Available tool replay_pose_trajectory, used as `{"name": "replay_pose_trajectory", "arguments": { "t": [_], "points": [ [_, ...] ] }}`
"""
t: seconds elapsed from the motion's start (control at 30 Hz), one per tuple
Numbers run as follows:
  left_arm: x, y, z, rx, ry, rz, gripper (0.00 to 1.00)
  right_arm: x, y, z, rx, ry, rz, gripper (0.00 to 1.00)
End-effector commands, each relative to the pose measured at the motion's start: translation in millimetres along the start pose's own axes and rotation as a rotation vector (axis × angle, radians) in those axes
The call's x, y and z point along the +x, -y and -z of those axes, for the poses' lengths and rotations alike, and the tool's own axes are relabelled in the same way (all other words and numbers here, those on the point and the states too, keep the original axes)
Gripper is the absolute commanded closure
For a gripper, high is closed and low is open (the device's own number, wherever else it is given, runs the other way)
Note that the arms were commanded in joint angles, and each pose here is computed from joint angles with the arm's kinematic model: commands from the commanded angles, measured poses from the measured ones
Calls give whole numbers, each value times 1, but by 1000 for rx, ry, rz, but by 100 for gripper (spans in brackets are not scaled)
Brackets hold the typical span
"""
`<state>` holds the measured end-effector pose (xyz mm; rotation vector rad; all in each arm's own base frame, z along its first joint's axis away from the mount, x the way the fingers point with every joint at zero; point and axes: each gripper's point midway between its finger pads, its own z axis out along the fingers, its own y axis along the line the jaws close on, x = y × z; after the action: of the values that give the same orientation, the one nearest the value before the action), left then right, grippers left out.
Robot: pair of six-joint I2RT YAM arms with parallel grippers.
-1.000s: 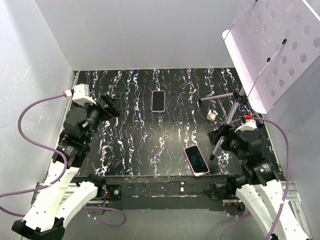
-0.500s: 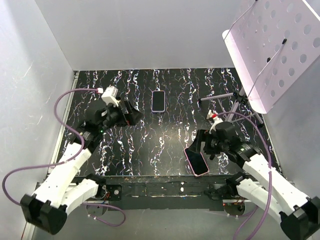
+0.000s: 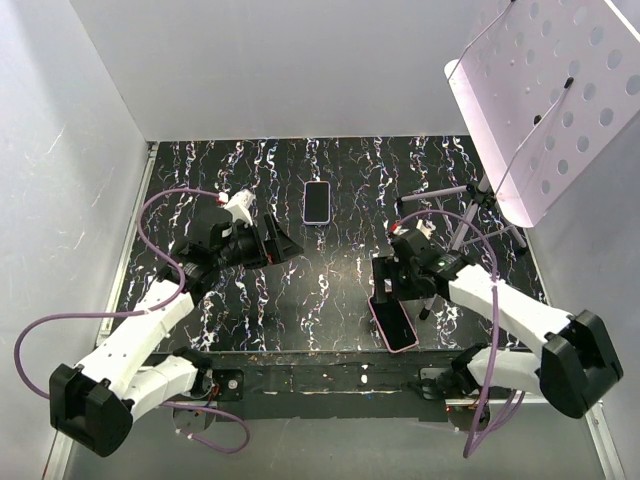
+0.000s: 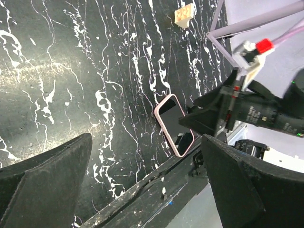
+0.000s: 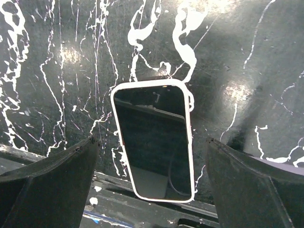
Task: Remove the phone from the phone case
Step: Pick up the phone at the center of the board.
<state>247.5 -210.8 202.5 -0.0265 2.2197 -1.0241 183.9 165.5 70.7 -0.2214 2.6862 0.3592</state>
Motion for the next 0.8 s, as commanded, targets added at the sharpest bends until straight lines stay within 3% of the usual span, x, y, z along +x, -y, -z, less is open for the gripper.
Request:
{"name": "replay_pose_trajectory", "arguments": {
  "t": [0.0, 0.1, 0.27, 0.6, 0.7, 0.77],
  "points": [
    [-1, 12, 14, 41, 37, -9, 0, 0, -5, -4, -2, -62, 83, 3],
    [3, 9, 17, 38, 40, 2, 0, 11, -19, -11, -81, -158, 130, 2],
    [7, 8, 15, 37, 22, 16, 0, 23, -21, -25, -60, -274, 161, 2],
    [10, 5, 15, 26, 16, 12, 0, 38, -1, -48, 191, -369, 208, 4],
    [11, 6, 15, 29, 11, 14, 0, 43, -3, -58, 210, -378, 214, 11],
    [12, 6, 14, 32, 5, 17, 0, 41, -5, -62, 204, -355, 206, 22]
  ]
}}
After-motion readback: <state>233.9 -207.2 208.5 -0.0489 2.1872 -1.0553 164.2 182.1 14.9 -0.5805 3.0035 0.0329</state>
